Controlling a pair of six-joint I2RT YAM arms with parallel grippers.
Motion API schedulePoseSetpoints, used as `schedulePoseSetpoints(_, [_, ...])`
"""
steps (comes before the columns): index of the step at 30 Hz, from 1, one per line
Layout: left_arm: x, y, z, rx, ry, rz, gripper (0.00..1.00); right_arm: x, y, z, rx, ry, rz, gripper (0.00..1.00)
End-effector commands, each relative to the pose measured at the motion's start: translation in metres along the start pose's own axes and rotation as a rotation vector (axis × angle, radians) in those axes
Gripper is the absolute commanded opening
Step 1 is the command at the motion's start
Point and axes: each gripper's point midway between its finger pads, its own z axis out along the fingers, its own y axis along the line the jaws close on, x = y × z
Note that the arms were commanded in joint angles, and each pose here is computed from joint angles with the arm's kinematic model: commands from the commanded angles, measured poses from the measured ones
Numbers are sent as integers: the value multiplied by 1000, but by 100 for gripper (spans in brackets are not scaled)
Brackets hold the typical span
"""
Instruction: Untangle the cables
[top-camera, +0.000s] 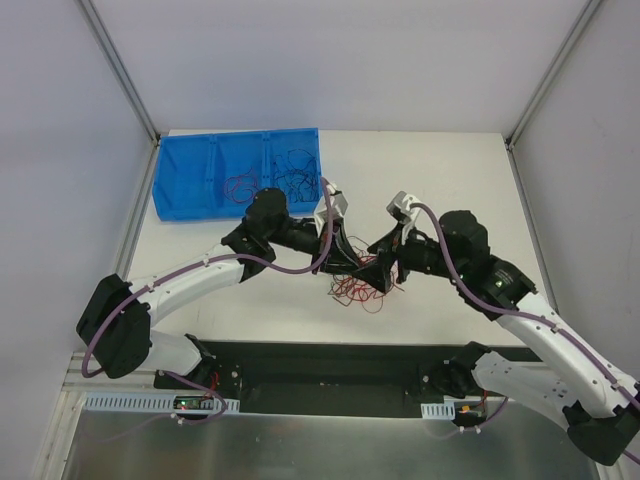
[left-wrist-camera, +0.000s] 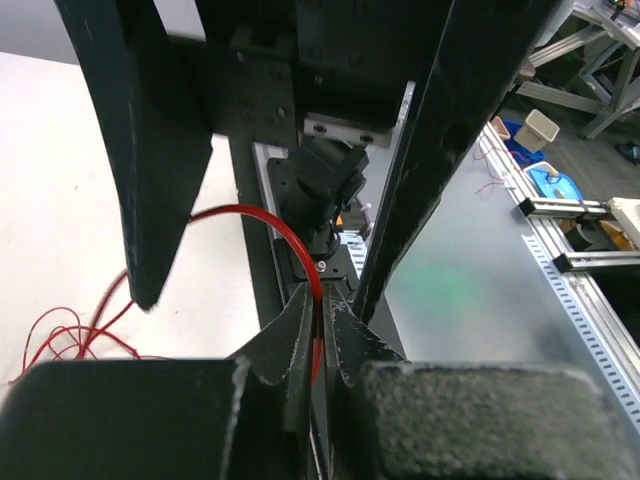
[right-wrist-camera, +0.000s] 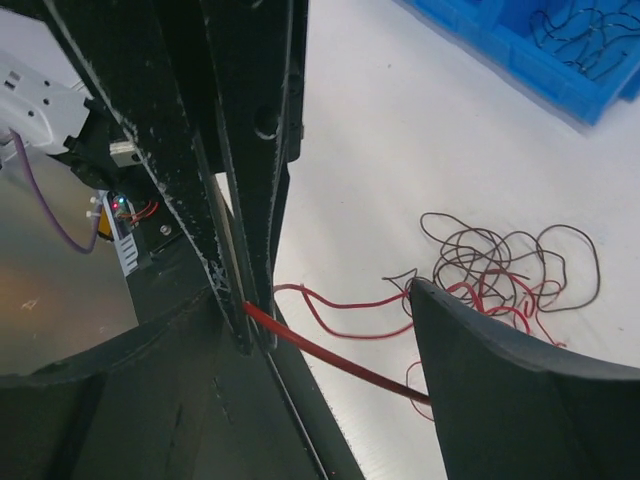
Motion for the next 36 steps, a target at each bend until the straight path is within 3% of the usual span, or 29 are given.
schedulePoseSetpoints(1, [-30,-28,-5,80,-67,105,0,-17,19,5,-93,-107,-74,74])
schedulePoseSetpoints(5, [-40,-22,-12,51,-115,76,0,-15,22,-1,-96,-165,-64,71])
schedulePoseSetpoints(8, [-48,-12,-17,7,-168,27,0,-16,17,-2,-62,-227,-35,82])
schedulePoseSetpoints(11, [-52,-9,-20,4,-208,-3,0,-18,8,6,-24,-282,6,85])
schedulePoseSetpoints(19, [-53,9,-22,-70,-232,-67,0,-27,-12,31,135,-327,78,85])
schedulePoseSetpoints(24, [-57,36,-32,-234,-291,-142,0,-25,-14,41,225,-383,89,81])
schedulePoseSetpoints(27, [-57,45,-38,-308,-310,-146,0,-23,-23,44,314,-410,146,66])
schedulePoseSetpoints(32, [-56,53,-45,-390,-325,-145,0,-24,-23,53,319,-433,217,25])
schedulePoseSetpoints(34, [-58,52,-46,-398,-333,-130,0,-22,-21,55,305,-430,230,3])
schedulePoseSetpoints(36, [-60,49,-46,-385,-328,-115,0,-22,-17,56,278,-432,228,0])
